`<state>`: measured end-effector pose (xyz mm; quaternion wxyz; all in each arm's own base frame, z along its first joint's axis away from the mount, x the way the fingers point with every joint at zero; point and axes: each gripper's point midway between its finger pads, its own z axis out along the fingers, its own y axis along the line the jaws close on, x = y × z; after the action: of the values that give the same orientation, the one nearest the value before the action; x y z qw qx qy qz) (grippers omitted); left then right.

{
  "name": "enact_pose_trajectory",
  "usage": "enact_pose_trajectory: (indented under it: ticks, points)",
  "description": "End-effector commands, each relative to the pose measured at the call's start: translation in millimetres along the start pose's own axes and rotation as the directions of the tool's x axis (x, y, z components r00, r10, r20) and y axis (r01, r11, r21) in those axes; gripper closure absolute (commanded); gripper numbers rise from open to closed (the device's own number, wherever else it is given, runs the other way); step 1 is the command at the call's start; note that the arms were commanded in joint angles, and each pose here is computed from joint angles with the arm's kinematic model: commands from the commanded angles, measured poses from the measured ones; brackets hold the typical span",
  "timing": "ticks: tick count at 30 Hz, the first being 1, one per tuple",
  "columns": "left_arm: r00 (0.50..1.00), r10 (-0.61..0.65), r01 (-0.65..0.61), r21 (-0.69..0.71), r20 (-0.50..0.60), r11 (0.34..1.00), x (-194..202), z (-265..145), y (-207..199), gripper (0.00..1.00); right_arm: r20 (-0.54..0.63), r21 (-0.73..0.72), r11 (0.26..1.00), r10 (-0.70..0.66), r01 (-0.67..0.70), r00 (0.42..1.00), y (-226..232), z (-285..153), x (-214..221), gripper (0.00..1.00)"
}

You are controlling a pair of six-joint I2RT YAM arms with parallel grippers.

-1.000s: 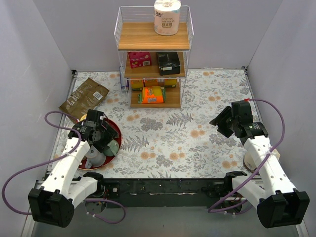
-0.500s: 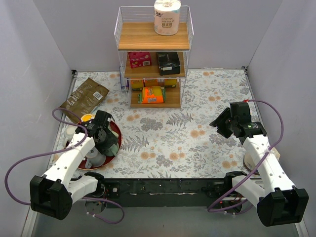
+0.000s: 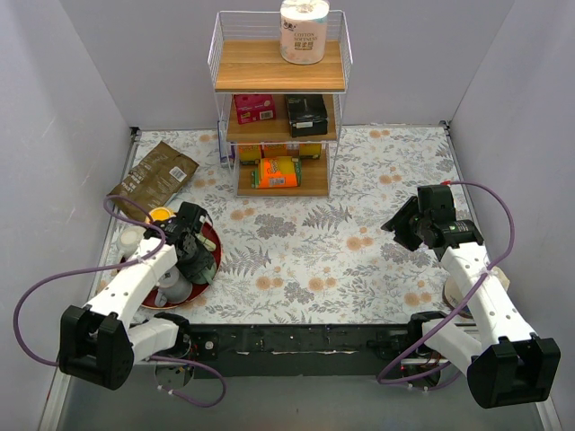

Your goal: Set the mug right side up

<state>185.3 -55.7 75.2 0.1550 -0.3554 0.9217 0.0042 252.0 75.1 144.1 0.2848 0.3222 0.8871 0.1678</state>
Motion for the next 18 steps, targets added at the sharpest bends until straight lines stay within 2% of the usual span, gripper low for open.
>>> enact_pose_trajectory:
  ticks: [1, 6, 12, 17, 18]
  points:
    - [1.000, 0.007, -0.007, 0.001, -0.003, 1.000, 1.3, 5.1, -2.0, 0.64, 0.032, -0.023, 1.000, -0.014, 0.014, 0.999, 6.4, 0.0, -6.7, 0.47]
    - [1.000, 0.004, -0.004, -0.008, -0.003, 1.000, 1.6, 7.5, -1.1, 0.67, 0.029, -0.023, 1.000, -0.013, 0.013, 0.999, 6.0, 0.9, -6.2, 0.47]
    - [1.000, 0.003, -0.003, -0.024, -0.011, 1.000, 2.5, 10.5, 0.2, 0.79, 0.032, -0.025, 1.000, -0.013, 0.013, 0.999, 6.9, 1.4, -7.3, 0.48]
    - [1.000, -0.005, 0.005, -0.020, -0.003, 1.000, 1.1, 5.9, 0.4, 1.00, 0.033, -0.028, 0.999, -0.016, 0.017, 0.999, 8.6, 1.2, -8.5, 0.48]
    - [1.000, -0.009, 0.009, -0.019, 0.001, 1.000, -0.2, 4.4, -0.2, 1.00, 0.031, -0.029, 0.999, -0.015, 0.016, 0.999, 9.0, 1.1, -8.0, 0.48]
